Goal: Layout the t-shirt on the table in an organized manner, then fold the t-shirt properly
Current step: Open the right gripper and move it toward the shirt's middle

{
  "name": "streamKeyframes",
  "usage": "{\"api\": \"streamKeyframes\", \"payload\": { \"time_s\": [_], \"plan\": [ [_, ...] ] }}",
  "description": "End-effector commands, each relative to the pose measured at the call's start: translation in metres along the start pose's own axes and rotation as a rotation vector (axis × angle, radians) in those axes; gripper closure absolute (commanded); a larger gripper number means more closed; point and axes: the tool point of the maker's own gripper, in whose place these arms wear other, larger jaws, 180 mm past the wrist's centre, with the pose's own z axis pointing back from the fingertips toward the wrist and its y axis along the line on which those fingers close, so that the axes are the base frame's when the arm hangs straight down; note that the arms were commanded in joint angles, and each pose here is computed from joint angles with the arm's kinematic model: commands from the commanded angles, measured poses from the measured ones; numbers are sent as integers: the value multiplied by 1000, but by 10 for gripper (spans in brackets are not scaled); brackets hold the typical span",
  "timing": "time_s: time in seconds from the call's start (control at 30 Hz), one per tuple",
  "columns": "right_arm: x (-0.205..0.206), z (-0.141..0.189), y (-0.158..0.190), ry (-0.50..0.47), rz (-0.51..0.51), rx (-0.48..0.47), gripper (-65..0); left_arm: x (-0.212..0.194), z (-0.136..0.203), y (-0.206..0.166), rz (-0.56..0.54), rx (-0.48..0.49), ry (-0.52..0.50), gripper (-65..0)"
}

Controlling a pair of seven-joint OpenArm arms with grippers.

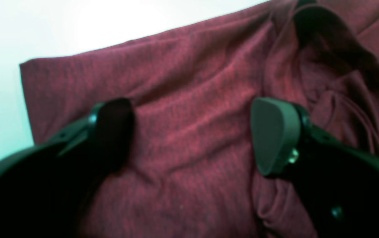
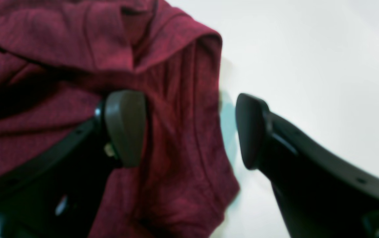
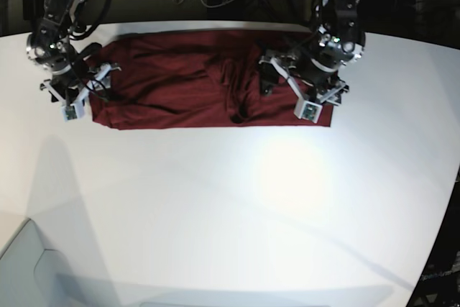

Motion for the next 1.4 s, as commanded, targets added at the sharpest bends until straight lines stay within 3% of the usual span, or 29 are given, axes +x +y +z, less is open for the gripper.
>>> {"api": "streamKeyframes", "payload": {
  "time_s": [0.0, 0.17, 0.43, 0.6, 0.73, 1.03, 1.37],
  "plan": [
    [-21, 2, -6, 111, 45, -29, -431, 6, 2, 2, -10, 10, -12, -548],
    [-22, 0, -3, 112, 38, -20, -331, 21, 7, 0, -23, 13, -50, -548],
    [-12, -4, 5, 87, 17, -10, -1, 52, 27, 1, -58, 37, -140, -548],
    [-8, -3, 3, 74, 18, -17, 0, 66, 45, 3, -76, 63, -191, -548],
    [8, 5, -1, 29, 38, -42, 0, 52, 52, 20, -84, 105, -158, -548],
    [61, 31, 6, -128, 64, -87, 0, 5, 58, 81, 23, 240, -56, -548],
    [87, 53, 21, -245, 69, -51, 0, 3, 61, 88, 34, 260, -53, -548]
  ]
}}
